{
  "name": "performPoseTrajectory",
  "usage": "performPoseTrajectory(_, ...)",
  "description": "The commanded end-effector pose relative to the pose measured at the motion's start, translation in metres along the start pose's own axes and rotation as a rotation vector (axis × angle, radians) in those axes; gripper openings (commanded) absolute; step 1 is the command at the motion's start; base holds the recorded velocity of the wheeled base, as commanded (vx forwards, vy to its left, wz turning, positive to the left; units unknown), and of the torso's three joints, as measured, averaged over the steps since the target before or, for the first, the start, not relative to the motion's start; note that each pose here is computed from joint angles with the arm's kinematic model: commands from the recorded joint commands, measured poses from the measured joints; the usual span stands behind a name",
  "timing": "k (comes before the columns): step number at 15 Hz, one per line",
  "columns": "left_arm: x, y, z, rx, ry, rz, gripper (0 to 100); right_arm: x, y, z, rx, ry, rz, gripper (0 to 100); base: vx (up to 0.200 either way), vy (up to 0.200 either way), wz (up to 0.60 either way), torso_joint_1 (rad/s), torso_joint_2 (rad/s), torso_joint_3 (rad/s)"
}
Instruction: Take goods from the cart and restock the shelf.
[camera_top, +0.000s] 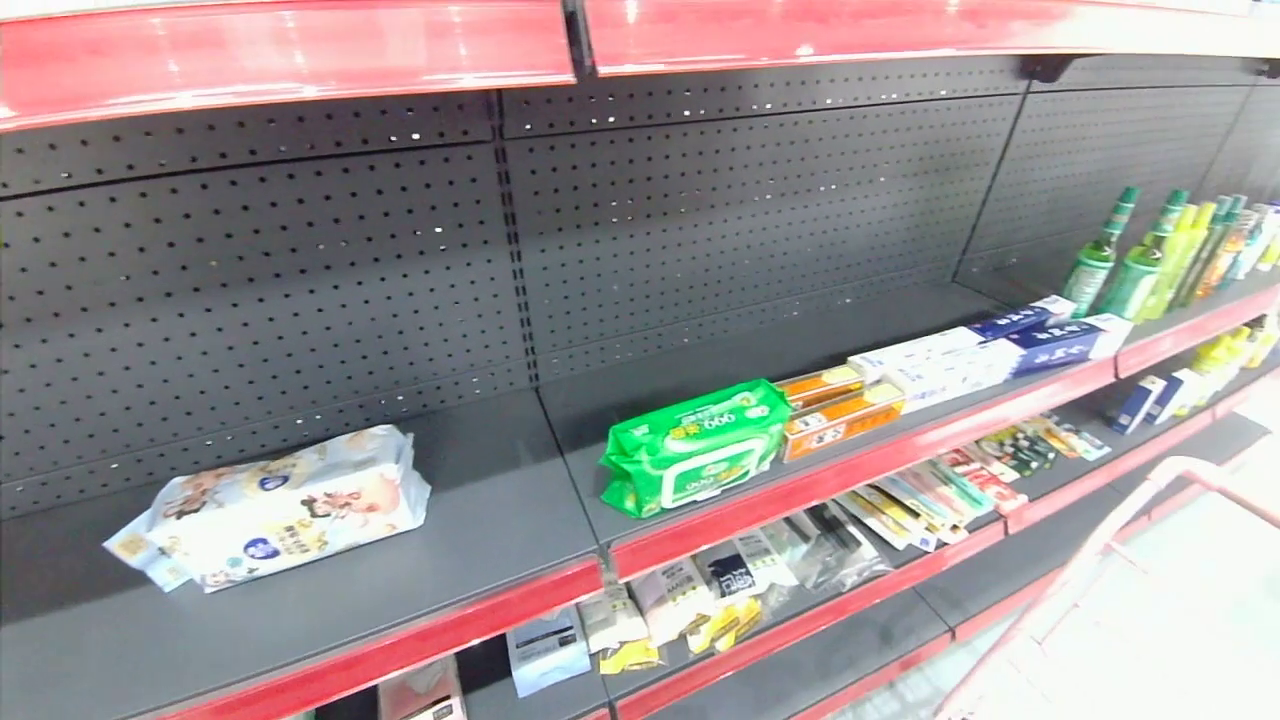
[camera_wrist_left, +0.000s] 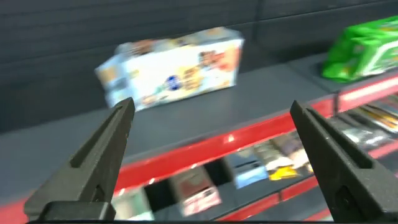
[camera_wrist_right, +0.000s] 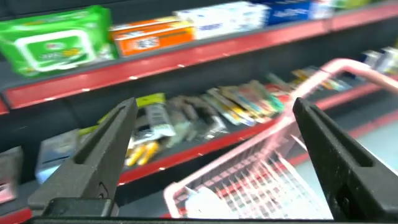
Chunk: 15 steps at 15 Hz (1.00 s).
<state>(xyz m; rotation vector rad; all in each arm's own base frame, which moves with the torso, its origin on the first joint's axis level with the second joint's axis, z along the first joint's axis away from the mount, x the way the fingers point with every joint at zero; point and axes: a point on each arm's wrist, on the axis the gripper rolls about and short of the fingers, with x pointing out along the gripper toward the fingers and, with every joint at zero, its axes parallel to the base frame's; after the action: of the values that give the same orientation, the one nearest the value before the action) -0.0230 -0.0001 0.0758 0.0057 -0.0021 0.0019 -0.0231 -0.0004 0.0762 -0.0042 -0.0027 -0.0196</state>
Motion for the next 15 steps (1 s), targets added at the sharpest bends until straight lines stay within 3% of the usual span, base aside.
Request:
performPoseTrajectory(1,0.0000,0.0000,0.0001,0.000,0.001,0.000,100,0.0001,0.0000,0.0000,0.001,0.001,0.000,100,0.000,0.000,-0.60,0.002,0.00,-0.002)
performPoseTrajectory(9,0.0000,0.0000,0.0001,0.000,0.001,0.000,100,0.0001,0.0000,0.0000,0.001,0.001,0.000,100,0.000,0.000,-0.60,0.002,0.00,0.006)
performPoseTrajectory(15,0.0000,0.0000,0.0001,0.000,0.001,0.000,100,0.0016,0.0003,0.0011,0.042,0.020,0.022,100,0.000,0.000,0.00,0.000,0.00,0.000)
